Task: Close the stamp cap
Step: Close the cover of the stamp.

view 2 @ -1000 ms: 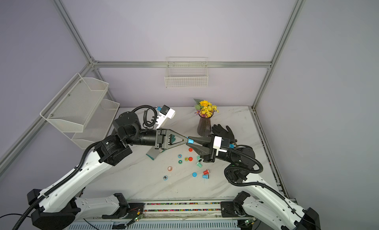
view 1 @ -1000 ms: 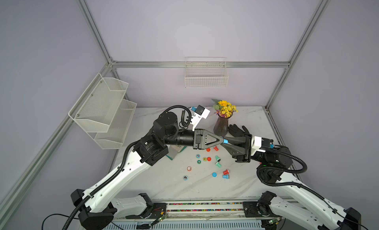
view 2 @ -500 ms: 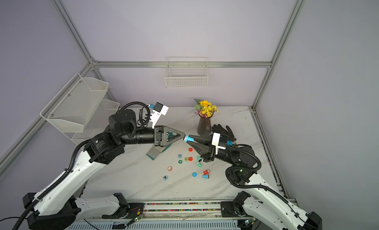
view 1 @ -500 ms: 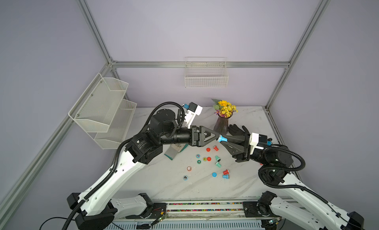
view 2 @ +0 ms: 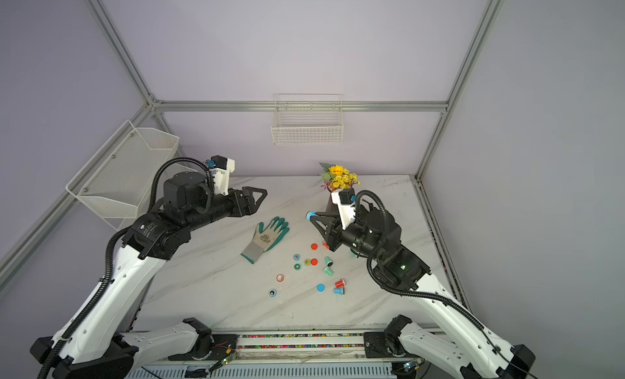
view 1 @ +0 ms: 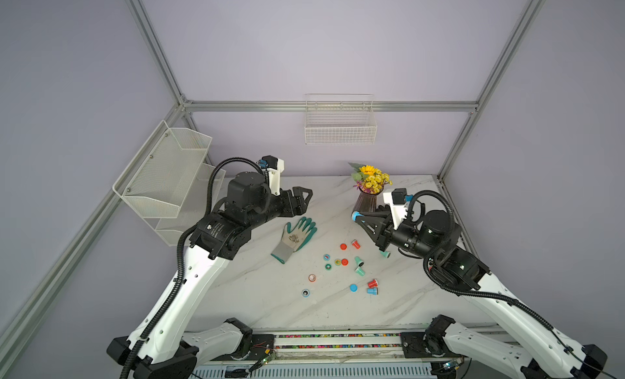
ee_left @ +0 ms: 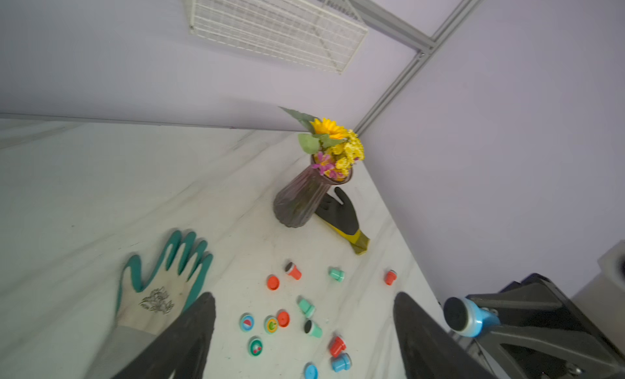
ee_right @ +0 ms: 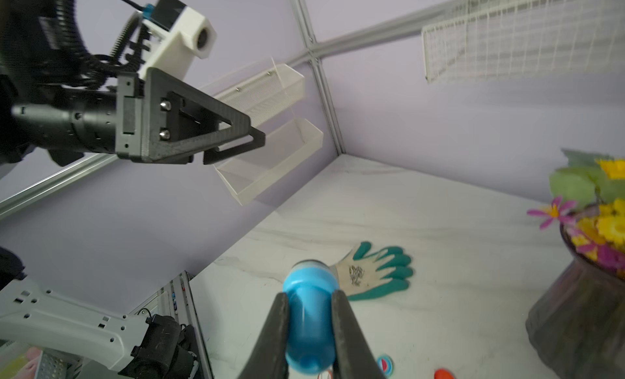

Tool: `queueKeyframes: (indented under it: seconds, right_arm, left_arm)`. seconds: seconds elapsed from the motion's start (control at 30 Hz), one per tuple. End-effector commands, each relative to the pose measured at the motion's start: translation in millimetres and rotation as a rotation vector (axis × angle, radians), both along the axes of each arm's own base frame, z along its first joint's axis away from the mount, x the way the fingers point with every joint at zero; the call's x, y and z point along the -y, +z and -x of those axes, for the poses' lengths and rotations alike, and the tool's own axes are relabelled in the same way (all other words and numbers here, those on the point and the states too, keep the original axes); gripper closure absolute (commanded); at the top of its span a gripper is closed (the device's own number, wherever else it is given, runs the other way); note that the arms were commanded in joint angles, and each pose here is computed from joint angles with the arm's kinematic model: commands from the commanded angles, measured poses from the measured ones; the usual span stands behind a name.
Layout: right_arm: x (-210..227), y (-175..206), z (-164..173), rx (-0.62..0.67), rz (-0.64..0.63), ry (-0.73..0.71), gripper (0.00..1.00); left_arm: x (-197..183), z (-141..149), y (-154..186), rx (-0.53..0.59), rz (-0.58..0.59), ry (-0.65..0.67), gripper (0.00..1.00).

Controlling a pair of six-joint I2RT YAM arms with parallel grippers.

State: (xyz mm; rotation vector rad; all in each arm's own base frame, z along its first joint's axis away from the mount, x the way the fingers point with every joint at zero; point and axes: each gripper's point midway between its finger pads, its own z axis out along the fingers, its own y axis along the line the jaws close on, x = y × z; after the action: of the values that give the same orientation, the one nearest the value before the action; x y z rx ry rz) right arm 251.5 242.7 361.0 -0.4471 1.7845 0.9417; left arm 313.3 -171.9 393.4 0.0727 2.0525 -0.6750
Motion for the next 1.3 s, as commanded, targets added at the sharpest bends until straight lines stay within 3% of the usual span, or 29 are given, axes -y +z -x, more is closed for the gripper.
queueKeyframes:
  seconds: [0.0, 0.23, 0.37, 0.6, 0.73, 0.93, 1.27]
  right_arm:
    - [25, -67, -6, -0.362, 0.126, -0.196, 1.00]
    - [40, -110, -6, -0.566, 0.178, -0.329, 1.00]
    - [42, -141, 0, -0.706, 0.301, -0.348, 1.00]
    - [27, -184, 19, -0.842, 0.333, -0.375, 1.00]
    - [14, -214, 34, -0.861, 0.484, -0.383, 1.00]
    - [0, -253, 52, -0.855, 0.651, -0.413, 1.00]
    - [2, -297, 59, -0.873, 0.721, -0.428, 1.00]
  left_arm:
    - [-29, -24, -23, 0.023, -0.133, 0.073, 0.18]
    - [-61, -54, -80, -0.056, -0.177, 0.141, 0.18]
    - [-78, -60, -99, -0.061, -0.266, 0.169, 0.18]
    - [-102, -72, -136, -0.042, -0.410, 0.224, 0.18]
    - [-109, -68, -151, -0.049, -0.437, 0.249, 0.18]
    - [-108, -66, -158, -0.069, -0.389, 0.265, 0.18]
    - [-106, -64, -156, -0.063, -0.384, 0.251, 0.18]
